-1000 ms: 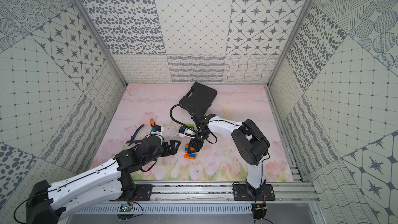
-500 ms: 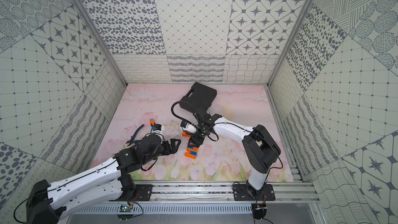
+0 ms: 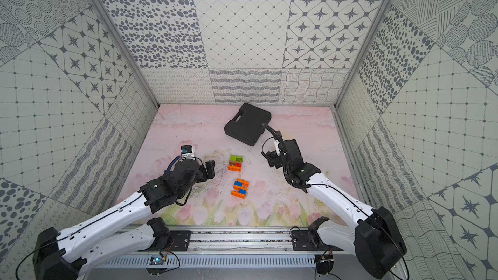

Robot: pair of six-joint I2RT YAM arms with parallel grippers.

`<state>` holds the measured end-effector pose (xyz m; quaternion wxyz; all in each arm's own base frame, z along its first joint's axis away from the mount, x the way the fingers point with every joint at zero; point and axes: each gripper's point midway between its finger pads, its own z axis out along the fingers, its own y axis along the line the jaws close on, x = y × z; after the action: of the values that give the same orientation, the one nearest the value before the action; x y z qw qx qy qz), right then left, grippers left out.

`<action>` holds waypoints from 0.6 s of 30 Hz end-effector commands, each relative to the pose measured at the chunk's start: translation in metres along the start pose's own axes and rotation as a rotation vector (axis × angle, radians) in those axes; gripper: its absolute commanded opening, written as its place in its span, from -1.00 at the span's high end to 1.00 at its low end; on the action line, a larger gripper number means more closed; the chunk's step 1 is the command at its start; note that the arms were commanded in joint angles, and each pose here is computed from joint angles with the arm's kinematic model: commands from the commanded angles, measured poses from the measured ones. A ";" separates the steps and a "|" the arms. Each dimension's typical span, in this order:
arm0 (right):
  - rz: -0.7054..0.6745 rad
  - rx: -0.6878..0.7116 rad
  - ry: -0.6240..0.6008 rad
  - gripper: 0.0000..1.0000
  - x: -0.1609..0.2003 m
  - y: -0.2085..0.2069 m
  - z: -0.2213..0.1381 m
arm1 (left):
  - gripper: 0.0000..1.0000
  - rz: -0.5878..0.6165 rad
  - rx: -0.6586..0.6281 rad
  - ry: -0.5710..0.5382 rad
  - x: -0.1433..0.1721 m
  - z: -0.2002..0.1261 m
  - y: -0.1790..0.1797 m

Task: Assemble the number 5 with lego
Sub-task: Reset both arms

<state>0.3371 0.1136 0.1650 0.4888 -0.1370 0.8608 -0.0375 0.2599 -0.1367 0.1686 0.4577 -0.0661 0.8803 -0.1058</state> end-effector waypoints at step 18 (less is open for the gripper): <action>0.251 0.083 -0.144 -0.98 0.027 -0.082 0.071 | -0.99 0.209 -0.435 -0.191 -0.044 0.092 0.132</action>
<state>0.3751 0.0141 0.0871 0.4884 0.0244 0.8714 -0.0387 0.3301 -0.0088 0.1087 0.4617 -0.1024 0.8656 0.1644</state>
